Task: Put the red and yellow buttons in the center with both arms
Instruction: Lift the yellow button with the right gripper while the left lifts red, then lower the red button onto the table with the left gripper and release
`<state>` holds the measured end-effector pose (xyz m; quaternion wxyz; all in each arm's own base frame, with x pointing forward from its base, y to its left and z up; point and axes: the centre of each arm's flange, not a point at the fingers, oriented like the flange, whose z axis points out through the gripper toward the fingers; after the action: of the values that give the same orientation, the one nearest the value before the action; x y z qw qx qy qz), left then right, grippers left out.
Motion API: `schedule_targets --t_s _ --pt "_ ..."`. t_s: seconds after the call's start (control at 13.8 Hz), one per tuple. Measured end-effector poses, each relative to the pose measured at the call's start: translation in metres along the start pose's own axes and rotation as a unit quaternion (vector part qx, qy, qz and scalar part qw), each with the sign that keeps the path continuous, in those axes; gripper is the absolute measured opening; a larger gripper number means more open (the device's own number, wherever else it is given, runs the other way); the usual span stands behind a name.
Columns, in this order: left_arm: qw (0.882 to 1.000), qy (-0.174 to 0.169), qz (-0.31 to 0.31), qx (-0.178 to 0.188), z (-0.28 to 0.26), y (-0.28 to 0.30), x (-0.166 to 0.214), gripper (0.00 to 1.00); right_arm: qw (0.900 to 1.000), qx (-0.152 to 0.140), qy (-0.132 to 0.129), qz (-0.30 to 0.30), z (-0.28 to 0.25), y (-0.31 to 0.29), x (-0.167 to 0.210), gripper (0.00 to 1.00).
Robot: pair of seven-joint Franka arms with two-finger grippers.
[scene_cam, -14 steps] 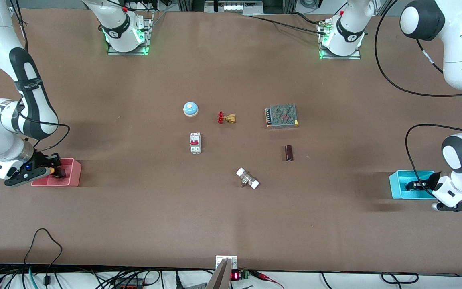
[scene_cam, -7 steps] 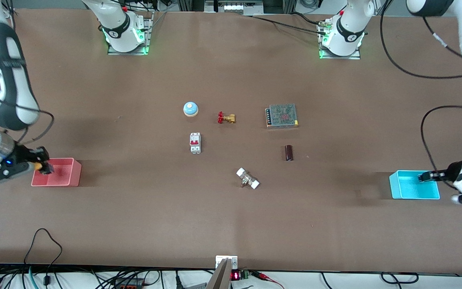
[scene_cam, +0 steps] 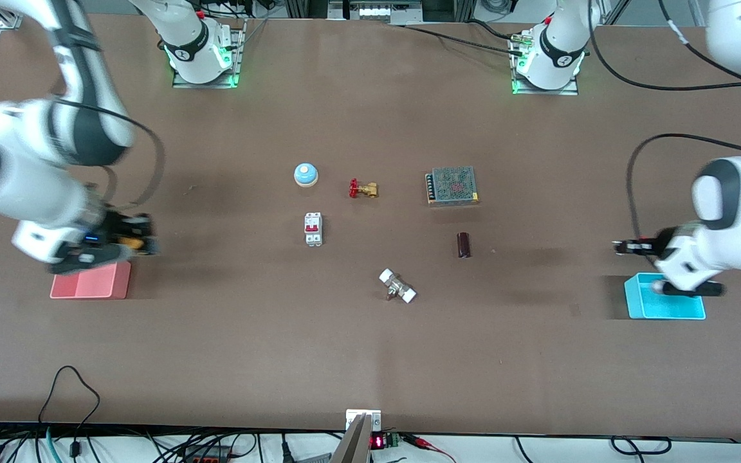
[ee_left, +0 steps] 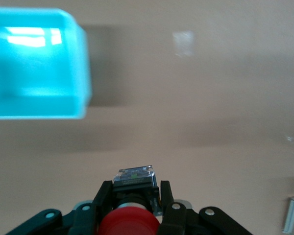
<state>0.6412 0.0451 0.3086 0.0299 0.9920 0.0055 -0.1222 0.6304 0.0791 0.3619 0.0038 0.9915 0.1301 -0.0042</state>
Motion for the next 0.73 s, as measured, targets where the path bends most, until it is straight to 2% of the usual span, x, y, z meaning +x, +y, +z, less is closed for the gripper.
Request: schedule_targets --t_s 0.15,0.29,0.73 --pt "1.000 0.017 0.000 0.001 0.020 0.028 -0.004 0.44 1.000 0.003 0.013 0.011 0.048 -0.033 0.001 0.36" --pt "0.999 0.038 -0.006 -0.010 0.042 0.036 -0.006 0.44 1.000 0.005 0.012 0.023 0.084 -0.054 -0.004 0.36" --pt "0.995 0.092 -0.015 -0.019 0.107 0.048 -0.024 0.44 0.999 -0.007 -0.005 0.035 0.111 -0.078 -0.011 0.36"
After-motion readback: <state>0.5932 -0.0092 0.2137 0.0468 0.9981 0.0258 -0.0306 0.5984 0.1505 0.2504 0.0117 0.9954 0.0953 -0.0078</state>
